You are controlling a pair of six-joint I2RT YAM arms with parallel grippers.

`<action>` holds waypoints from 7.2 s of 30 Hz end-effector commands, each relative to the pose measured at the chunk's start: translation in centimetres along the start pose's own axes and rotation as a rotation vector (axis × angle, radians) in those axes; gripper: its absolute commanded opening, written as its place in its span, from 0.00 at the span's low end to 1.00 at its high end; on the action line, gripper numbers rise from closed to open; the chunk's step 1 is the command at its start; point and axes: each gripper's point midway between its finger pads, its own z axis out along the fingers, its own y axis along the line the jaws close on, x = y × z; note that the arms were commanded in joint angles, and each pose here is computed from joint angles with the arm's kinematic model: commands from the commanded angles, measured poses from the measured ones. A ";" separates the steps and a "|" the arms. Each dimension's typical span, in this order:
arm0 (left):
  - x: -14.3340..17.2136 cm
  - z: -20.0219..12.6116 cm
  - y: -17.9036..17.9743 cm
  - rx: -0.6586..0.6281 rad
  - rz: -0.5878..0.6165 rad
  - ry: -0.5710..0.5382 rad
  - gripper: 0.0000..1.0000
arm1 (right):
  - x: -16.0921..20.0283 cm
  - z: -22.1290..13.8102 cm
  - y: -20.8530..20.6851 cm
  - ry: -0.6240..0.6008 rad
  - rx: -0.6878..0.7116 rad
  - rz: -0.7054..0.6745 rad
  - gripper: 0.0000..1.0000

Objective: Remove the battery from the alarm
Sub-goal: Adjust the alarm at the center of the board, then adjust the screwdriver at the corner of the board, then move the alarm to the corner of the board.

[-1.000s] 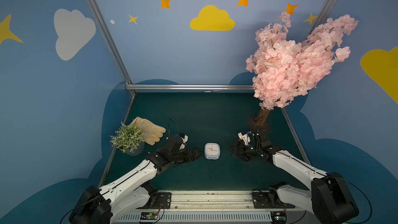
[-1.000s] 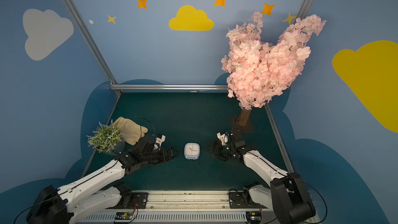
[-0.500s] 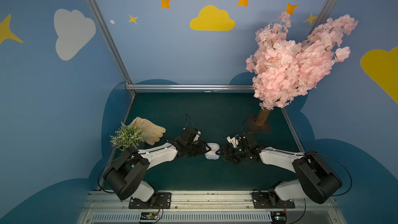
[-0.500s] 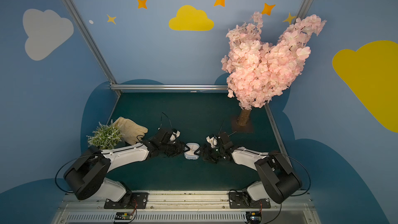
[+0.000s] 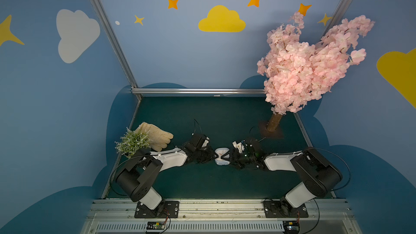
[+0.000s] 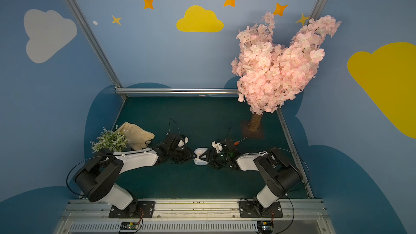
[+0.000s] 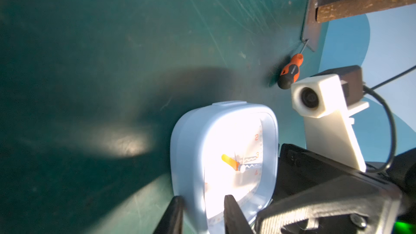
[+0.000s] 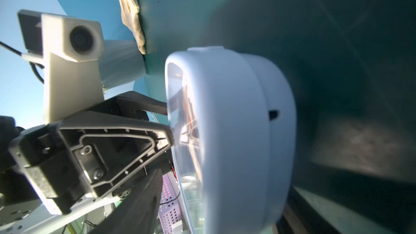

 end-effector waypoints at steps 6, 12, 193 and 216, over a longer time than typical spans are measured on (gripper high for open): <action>0.5 0.4 -0.1 0.042 0.004 0.025 0.29 | -1.4 -0.2 2.7 -0.060 -0.062 -0.067 0.55; -0.2 -1.8 -0.4 0.043 -0.016 -0.005 0.32 | -1.3 -1.4 3.4 -0.083 0.005 -0.142 0.39; -0.7 -9.8 3.9 -0.214 0.019 -0.260 1.00 | -11.7 -9.3 -9.2 0.049 1.097 -0.217 0.48; 1.5 -2.3 3.4 -0.150 -0.047 -0.049 0.43 | -0.8 -2.6 4.7 0.111 0.308 -0.324 0.54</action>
